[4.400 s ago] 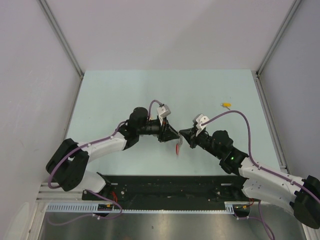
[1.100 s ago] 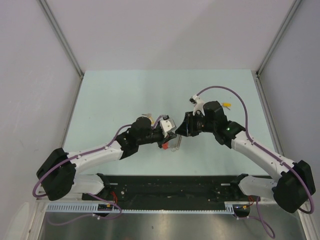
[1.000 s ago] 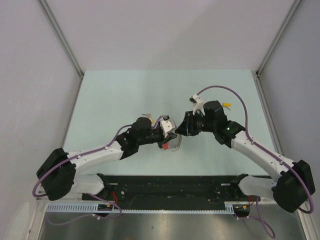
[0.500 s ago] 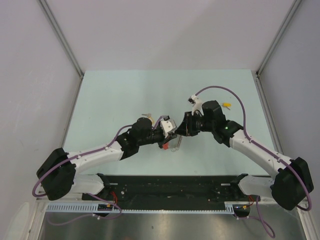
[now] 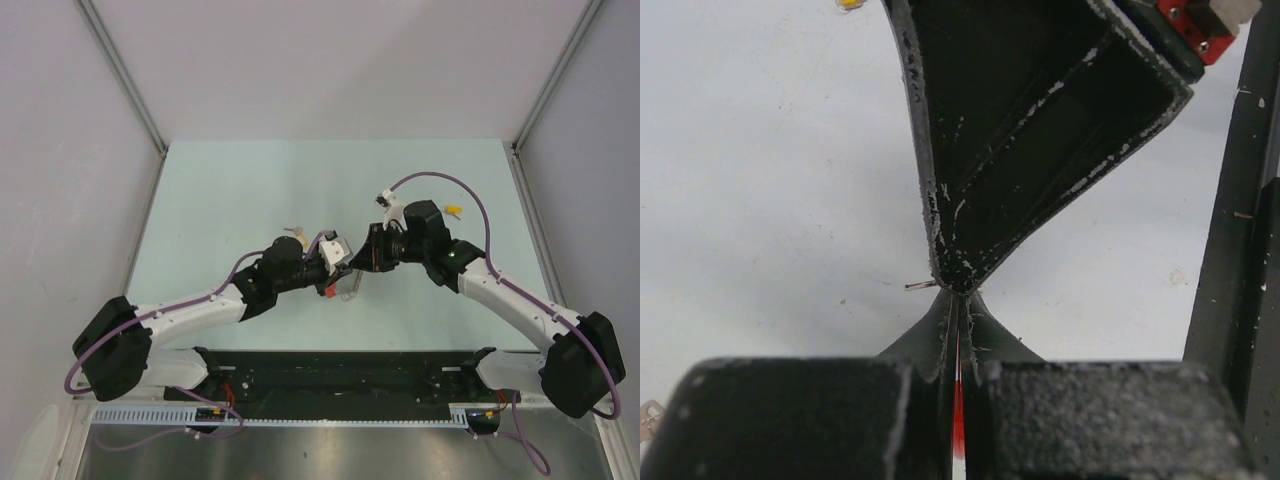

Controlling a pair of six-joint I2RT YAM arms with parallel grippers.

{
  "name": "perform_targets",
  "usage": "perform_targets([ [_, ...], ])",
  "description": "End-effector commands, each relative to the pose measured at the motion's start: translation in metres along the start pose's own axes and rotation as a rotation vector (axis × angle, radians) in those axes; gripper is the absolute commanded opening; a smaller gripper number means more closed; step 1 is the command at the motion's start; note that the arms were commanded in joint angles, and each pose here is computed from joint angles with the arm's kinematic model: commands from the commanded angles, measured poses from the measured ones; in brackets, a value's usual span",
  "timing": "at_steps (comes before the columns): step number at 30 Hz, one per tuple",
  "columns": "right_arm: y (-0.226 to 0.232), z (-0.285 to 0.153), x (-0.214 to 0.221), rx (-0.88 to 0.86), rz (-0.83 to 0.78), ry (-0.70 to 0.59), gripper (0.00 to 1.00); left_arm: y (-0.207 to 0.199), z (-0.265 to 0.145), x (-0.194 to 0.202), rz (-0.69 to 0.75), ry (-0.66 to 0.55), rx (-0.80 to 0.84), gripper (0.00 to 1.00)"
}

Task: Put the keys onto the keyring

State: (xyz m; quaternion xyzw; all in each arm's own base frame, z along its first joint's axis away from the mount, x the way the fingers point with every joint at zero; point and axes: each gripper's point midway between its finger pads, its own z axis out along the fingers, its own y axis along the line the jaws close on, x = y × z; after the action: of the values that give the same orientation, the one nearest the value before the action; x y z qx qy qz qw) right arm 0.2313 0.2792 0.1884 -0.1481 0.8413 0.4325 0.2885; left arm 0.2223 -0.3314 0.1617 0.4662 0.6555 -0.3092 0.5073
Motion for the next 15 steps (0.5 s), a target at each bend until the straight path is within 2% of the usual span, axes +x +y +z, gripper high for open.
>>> perform_targets([
  [1,0.013,-0.0013,-0.0133,-0.056,-0.004,-0.032,0.18,0.0047,-0.0047,-0.0341,0.025,-0.121,-0.036,0.0],
  [15,0.0092,-0.0011,-0.0199,-0.044,-0.034,-0.076,0.18,-0.0008,-0.0085,-0.0342,0.027,-0.139,-0.012,0.0],
])
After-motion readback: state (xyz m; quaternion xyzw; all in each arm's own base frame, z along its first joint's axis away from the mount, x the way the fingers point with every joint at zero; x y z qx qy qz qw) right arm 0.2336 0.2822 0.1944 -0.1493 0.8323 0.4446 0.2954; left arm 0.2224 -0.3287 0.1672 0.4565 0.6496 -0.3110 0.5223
